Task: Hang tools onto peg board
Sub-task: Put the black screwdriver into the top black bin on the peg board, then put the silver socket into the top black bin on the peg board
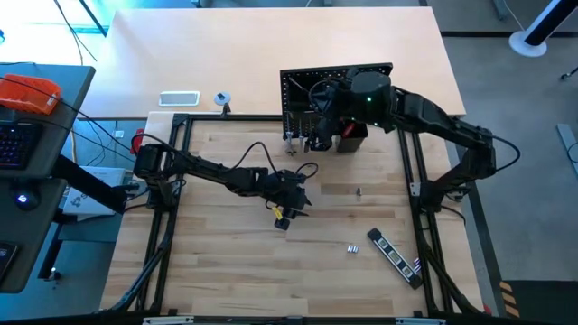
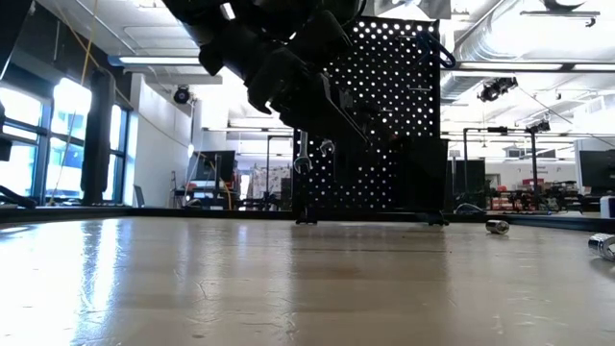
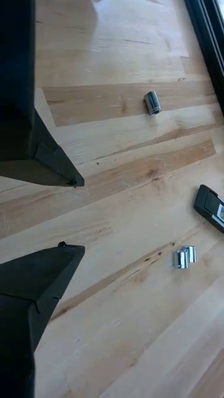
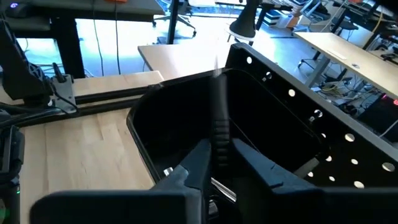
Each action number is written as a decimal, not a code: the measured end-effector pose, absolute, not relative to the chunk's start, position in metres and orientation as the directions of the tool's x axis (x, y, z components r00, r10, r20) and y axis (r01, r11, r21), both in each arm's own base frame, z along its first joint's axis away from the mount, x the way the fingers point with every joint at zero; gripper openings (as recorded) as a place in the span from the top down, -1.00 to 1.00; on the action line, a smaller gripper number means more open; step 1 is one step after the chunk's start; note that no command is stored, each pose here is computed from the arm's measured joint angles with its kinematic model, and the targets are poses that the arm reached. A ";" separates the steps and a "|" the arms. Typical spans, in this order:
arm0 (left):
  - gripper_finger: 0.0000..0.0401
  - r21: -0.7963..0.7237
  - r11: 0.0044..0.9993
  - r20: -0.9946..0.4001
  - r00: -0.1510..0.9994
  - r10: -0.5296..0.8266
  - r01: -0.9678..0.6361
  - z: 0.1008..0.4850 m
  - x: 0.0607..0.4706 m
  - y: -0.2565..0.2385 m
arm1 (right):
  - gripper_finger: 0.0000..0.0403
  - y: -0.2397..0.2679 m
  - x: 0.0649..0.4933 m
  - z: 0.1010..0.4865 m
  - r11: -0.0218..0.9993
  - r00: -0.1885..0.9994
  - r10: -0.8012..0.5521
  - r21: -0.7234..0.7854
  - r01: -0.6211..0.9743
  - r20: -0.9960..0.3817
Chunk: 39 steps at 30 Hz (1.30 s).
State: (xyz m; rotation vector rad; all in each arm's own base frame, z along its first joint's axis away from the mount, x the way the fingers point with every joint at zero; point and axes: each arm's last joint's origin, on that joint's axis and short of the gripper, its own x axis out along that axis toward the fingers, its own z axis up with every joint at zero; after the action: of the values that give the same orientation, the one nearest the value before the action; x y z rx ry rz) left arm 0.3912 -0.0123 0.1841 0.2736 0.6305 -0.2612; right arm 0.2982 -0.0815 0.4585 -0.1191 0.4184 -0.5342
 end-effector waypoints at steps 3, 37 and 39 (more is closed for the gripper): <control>0.22 0.170 0.932 -0.609 0.777 -0.156 0.320 0.184 0.391 -0.012 | 0.66 -0.081 0.298 0.459 0.854 0.777 -0.520 -0.220 0.472 -0.354; 0.22 0.227 0.871 -0.303 0.882 -0.362 0.436 0.162 0.423 -0.057 | 0.27 0.043 0.240 0.461 0.940 0.644 -0.340 -0.222 0.260 -0.685; 0.22 0.212 0.874 -0.297 0.881 -0.368 0.437 0.158 0.428 -0.060 | 0.27 0.054 0.238 0.452 0.945 0.618 -0.323 -0.205 0.256 -0.717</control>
State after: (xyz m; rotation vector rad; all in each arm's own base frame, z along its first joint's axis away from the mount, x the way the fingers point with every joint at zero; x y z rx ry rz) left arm 0.4275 -0.0604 0.1581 0.2792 0.2524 -0.4248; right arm 0.2377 0.0539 0.4521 -0.0852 0.8415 -0.3339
